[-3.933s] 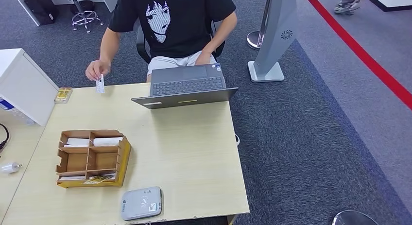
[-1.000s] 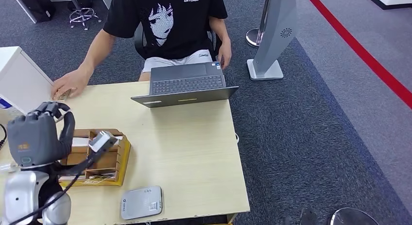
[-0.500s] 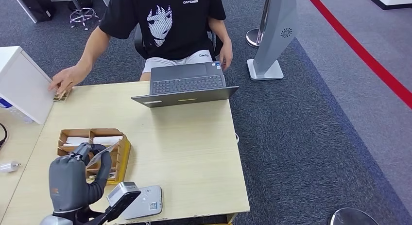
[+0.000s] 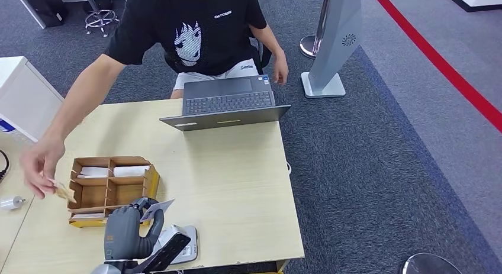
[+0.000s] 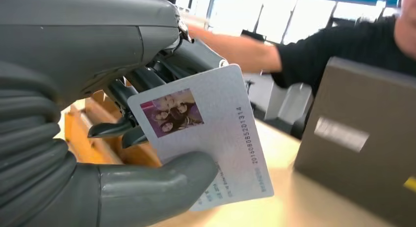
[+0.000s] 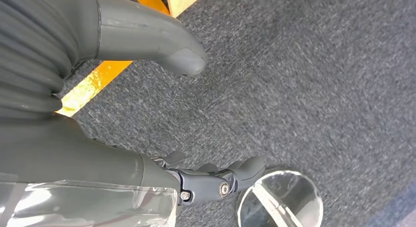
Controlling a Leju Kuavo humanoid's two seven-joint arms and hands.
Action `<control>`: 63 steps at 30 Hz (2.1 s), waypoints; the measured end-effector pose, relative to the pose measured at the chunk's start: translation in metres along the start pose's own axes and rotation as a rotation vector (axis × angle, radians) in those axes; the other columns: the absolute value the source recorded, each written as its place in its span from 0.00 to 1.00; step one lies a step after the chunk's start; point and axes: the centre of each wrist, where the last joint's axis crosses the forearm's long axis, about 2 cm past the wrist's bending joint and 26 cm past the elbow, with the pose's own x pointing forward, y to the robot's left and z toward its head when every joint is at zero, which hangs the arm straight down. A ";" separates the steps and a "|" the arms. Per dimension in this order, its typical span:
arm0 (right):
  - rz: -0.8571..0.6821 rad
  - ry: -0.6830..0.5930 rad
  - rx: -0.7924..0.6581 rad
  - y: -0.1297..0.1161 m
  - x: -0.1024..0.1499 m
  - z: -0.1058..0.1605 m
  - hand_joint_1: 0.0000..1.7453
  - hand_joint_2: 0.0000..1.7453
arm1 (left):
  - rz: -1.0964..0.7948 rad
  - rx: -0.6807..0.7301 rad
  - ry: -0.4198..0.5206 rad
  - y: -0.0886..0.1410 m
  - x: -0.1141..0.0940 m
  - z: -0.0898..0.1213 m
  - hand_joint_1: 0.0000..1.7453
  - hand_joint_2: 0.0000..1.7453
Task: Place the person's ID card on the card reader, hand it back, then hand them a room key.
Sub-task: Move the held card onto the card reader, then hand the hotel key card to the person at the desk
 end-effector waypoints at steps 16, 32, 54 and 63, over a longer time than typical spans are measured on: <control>0.029 -0.024 0.052 0.009 0.000 0.006 0.00 1.00 | -0.022 -0.186 0.122 -0.059 -0.045 0.004 1.00 1.00; 0.041 -0.045 0.082 0.017 0.004 0.008 0.00 1.00 | -0.075 -0.129 0.077 -0.061 -0.058 -0.009 1.00 1.00; 0.093 -0.100 0.207 0.043 0.019 0.006 0.00 1.00 | -0.426 0.368 -0.060 0.051 -0.022 -0.058 1.00 1.00; 0.124 -0.120 0.283 0.056 0.029 0.004 0.00 1.00 | -0.527 0.427 0.076 0.103 -0.021 -0.099 1.00 1.00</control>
